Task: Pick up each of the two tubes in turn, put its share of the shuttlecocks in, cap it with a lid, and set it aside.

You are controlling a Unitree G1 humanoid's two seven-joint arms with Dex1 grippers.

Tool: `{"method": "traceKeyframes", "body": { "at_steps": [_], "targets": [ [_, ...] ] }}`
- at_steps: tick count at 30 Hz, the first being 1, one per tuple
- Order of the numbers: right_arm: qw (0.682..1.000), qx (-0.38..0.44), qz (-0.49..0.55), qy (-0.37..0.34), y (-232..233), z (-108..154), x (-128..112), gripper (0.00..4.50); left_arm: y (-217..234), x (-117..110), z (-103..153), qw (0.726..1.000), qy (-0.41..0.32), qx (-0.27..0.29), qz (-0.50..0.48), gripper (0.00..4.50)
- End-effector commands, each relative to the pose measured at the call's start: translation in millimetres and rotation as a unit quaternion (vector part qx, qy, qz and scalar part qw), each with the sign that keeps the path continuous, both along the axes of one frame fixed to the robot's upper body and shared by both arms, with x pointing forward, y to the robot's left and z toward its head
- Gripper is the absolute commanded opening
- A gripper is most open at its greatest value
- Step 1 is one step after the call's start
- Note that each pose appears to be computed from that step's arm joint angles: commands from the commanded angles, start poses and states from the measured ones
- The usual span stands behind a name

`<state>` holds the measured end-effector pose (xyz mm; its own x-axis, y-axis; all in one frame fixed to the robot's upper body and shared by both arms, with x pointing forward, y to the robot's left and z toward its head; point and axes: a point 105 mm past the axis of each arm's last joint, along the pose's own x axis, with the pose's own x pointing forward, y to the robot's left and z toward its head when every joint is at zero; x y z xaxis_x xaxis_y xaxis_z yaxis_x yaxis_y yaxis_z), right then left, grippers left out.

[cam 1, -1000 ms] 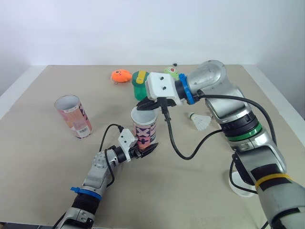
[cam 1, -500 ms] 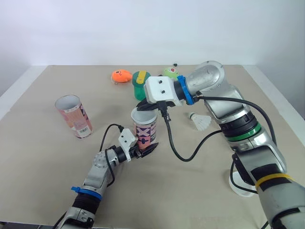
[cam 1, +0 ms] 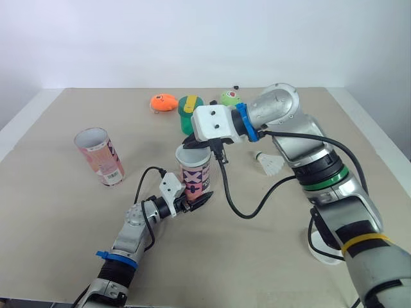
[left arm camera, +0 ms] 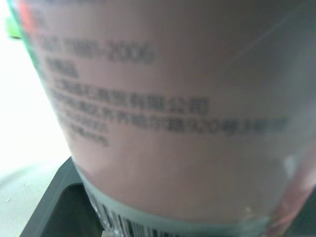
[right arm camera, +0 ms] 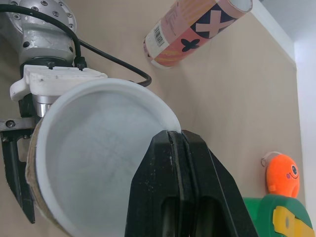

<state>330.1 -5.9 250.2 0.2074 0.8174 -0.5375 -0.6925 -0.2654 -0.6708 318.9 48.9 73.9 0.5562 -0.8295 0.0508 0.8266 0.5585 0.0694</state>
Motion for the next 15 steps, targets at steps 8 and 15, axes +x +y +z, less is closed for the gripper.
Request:
{"method": "traceKeyframes", "body": {
  "at_steps": [8,15],
  "targets": [
    [1.0,0.004,0.016,0.009,7,-32,-11,0.05,0,-8,-40,0.997,0.078,0.028,0.002,3.37],
    [1.0,-0.001,0.019,0.005,5,-52,-17,0.05,-1,-9,-41,0.997,0.078,0.028,0.0,3.37]
  ]
}}
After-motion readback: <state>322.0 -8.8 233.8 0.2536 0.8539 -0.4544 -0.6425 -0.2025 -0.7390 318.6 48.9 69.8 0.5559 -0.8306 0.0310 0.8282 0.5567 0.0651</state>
